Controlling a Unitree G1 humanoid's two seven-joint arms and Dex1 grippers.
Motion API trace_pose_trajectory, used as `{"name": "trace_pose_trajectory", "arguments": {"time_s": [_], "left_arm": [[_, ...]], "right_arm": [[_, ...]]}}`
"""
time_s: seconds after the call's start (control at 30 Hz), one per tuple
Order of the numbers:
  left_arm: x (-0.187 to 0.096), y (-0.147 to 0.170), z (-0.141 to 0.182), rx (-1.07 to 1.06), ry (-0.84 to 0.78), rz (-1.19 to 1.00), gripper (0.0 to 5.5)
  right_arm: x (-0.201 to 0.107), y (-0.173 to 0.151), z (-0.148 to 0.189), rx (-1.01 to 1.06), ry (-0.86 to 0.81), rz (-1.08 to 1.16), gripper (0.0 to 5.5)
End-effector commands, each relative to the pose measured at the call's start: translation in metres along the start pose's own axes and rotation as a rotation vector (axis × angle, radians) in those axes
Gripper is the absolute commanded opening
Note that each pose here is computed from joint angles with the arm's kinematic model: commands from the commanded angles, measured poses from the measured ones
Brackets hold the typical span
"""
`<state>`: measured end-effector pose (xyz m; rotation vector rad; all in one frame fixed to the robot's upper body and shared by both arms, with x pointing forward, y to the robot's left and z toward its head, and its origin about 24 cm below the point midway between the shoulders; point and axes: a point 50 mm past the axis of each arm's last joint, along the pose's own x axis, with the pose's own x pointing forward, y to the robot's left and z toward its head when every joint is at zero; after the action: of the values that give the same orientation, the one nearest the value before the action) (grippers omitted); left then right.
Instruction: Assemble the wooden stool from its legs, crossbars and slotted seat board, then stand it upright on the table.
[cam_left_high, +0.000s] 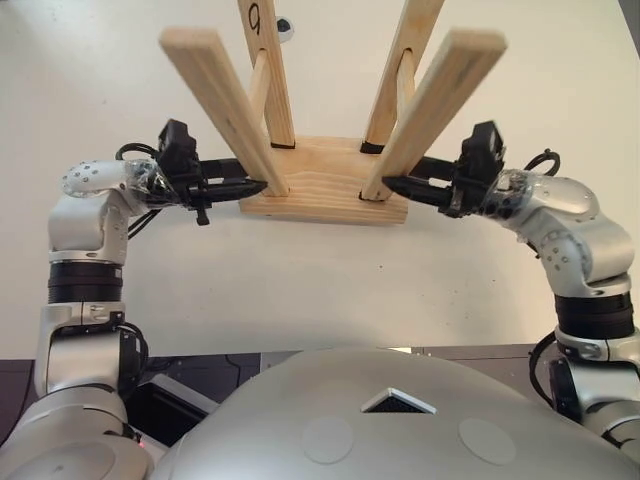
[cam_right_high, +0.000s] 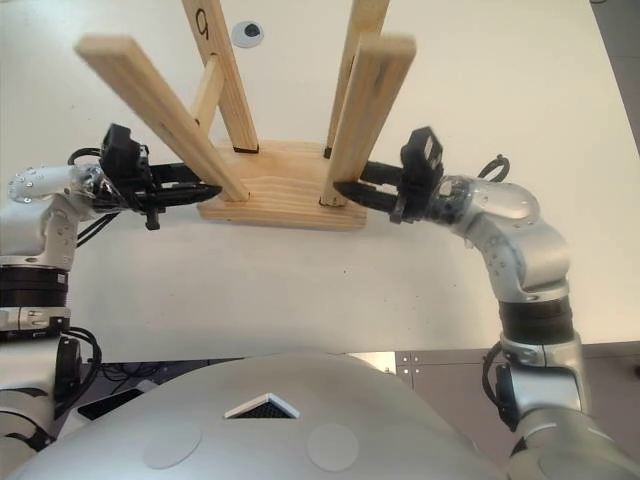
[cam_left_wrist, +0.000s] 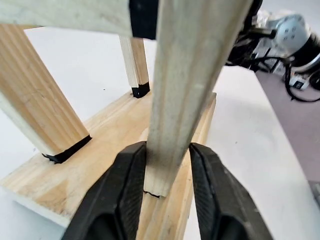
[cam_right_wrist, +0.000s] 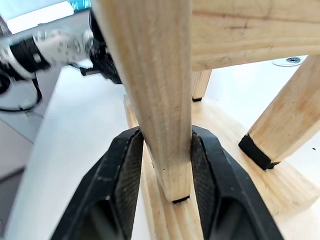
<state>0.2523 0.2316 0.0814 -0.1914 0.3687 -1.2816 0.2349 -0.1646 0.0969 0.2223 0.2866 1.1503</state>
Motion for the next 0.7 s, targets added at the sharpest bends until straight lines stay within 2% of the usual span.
{"name": "trace_pose_trajectory", "arguments": {"time_s": [0.03, 0.2, 0.33, 0.37, 0.57, 0.7], "left_arm": [[0.006, -0.011, 0.067, -0.414, -0.033, -0.113, 1.25], [0.018, 0.007, 0.053, -0.529, 0.138, 0.030, 1.12], [0.032, 0.024, 0.048, -0.534, 0.168, 0.075, 1.12], [0.034, 0.027, 0.049, -0.528, 0.153, 0.069, 1.49], [0.027, 0.037, 0.055, -0.532, 0.097, 0.055, 2.16], [0.000, 0.045, 0.055, -0.538, 0.024, 0.127, 2.71]], "right_arm": [[-0.004, -0.025, 0.051, 0.547, -0.129, 0.005, 1.32], [-0.002, -0.053, 0.041, 0.742, -0.002, -0.134, 1.29], [0.004, -0.062, 0.037, 0.816, 0.057, -0.191, 1.29], [0.005, -0.062, 0.037, 0.823, 0.059, -0.191, 1.66], [0.004, -0.066, 0.041, 0.841, 0.049, -0.204, 2.41], [-0.021, -0.081, 0.047, 0.852, -0.040, -0.304, 3.06]]}}
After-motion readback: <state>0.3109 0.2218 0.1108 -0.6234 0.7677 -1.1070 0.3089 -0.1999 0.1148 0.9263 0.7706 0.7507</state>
